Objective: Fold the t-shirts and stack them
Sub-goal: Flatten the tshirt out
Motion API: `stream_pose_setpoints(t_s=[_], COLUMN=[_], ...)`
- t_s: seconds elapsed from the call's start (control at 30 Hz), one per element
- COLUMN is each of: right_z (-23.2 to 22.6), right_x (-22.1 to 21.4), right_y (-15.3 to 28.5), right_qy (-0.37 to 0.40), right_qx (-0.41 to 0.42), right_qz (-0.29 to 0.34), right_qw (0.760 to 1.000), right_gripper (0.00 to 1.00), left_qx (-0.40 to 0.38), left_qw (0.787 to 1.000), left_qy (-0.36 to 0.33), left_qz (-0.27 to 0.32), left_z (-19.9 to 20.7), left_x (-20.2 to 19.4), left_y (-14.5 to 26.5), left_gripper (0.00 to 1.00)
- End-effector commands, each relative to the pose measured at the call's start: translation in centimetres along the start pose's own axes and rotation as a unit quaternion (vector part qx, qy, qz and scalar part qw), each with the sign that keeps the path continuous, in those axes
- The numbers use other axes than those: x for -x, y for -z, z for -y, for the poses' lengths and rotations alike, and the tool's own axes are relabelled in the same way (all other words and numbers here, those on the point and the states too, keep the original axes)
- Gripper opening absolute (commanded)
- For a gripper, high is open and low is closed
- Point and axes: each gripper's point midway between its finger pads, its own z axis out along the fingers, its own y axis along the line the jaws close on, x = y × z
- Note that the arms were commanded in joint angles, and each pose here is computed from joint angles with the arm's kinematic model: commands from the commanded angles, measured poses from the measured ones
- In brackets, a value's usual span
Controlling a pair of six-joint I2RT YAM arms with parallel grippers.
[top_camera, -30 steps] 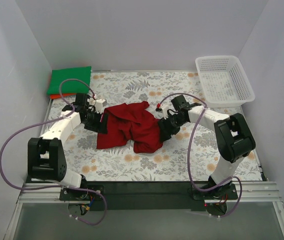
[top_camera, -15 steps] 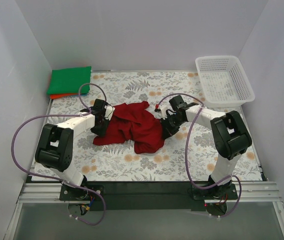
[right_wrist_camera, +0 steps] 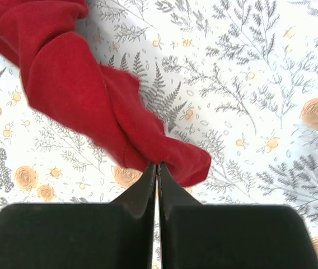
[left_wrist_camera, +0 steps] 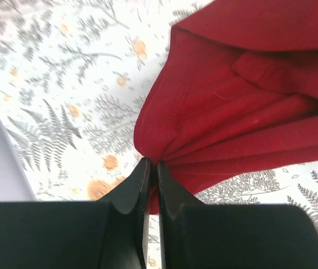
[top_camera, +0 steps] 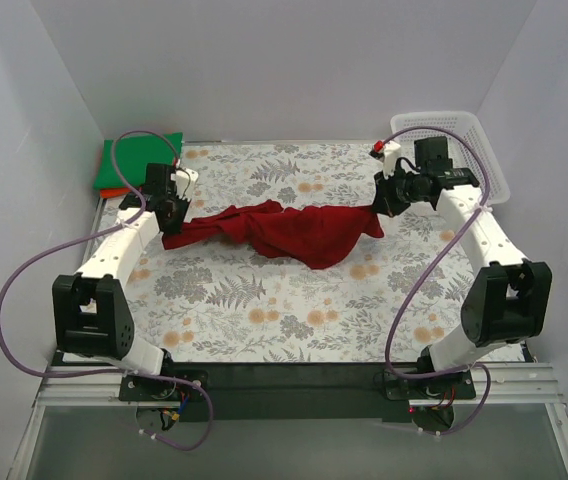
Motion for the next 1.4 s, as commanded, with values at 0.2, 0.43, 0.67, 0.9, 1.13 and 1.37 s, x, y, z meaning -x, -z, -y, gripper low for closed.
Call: stream_pose_setpoints(t_s=[0.2,0.43,0.67,0.9,1.13,1.37], right_z=[1.6,-3.1,-5.6,-5.8,-5.7,-5.6], right_x=[-2.7,-7.9,-13.1,-12.8,-12.6,-12.8], right_y=[-1.7,0.9,-0.8,-1.3,-0.9,-0.9], right_qy=[-0.031,0.013,-0.026,-0.047,-0.048,-0.049], right_qx=[0.011,0.061,0.124,0.134,0.123,0.124], right_qz=[-0.057,-0.086,-0.146,-0.146,-0.144,-0.145], right_qw=[0.998,0.994,0.981,0.979,0.981,0.980], right_gripper=[0.01,0.01,0.01,0.01,0.01,0.01], left_qx=[0.004,-0.050,-0.211,-0.280,-0.267,-0.227], left_qw=[1.000,0.995,0.974,0.955,0.953,0.961], left_qy=[-0.011,-0.078,-0.041,-0.047,-0.119,-0.158], left_qz=[-0.021,-0.035,0.064,0.092,0.075,0.024], left_z=[-1.7,0.4,5.6,15.7,24.7,28.1], left_x=[-0.4,-5.3,0.7,8.0,8.8,5.4], left_y=[-0.7,0.5,4.6,4.9,2.9,-0.2], left_gripper=[0.00,0.00,0.76,0.75,0.77,0.69])
